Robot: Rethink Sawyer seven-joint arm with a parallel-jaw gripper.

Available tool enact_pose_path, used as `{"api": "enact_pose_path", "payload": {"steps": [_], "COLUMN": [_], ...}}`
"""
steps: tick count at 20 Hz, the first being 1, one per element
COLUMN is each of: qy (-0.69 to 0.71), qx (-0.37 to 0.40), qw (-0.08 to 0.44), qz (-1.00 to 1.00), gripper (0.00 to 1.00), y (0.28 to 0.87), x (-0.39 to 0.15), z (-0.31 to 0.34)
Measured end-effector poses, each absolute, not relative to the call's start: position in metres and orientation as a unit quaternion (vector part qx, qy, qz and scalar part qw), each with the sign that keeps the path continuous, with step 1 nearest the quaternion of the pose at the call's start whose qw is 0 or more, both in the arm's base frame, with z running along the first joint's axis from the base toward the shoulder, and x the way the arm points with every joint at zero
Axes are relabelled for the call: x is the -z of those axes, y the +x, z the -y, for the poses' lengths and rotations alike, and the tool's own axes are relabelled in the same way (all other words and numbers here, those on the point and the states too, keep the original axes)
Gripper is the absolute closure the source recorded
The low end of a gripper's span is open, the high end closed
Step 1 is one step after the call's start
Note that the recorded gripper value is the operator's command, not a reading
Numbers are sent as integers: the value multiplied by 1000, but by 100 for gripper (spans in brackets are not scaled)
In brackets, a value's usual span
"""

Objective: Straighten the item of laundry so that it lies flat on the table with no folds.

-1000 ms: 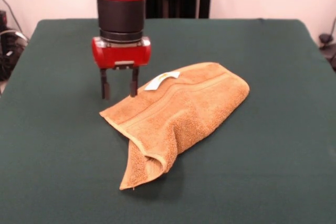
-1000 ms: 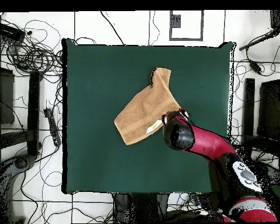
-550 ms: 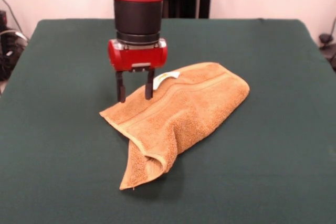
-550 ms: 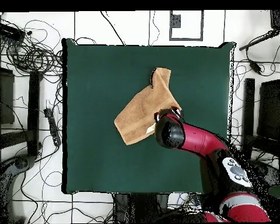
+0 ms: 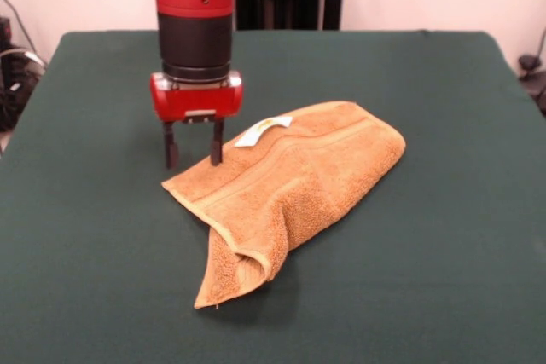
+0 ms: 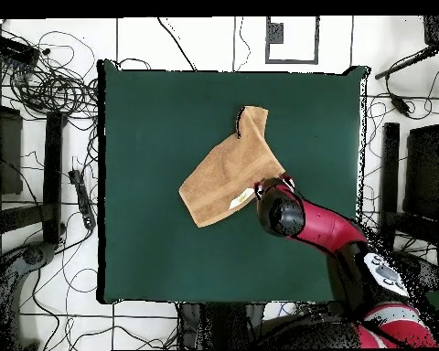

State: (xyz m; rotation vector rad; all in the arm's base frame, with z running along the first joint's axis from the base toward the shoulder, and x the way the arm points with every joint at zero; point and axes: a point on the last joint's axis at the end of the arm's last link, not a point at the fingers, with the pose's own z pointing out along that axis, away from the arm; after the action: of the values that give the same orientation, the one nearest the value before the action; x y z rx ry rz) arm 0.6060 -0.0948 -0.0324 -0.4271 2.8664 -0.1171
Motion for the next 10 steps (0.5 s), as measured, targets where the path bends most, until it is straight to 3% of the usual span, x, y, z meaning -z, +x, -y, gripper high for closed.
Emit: {"api": "enact_pose_path", "payload": {"steps": [10], "qy": [-132], "qx": [30], "qw": [121], "qz": [-983], "gripper": [0], "y": [606], "x": [43], "z": [104]}}
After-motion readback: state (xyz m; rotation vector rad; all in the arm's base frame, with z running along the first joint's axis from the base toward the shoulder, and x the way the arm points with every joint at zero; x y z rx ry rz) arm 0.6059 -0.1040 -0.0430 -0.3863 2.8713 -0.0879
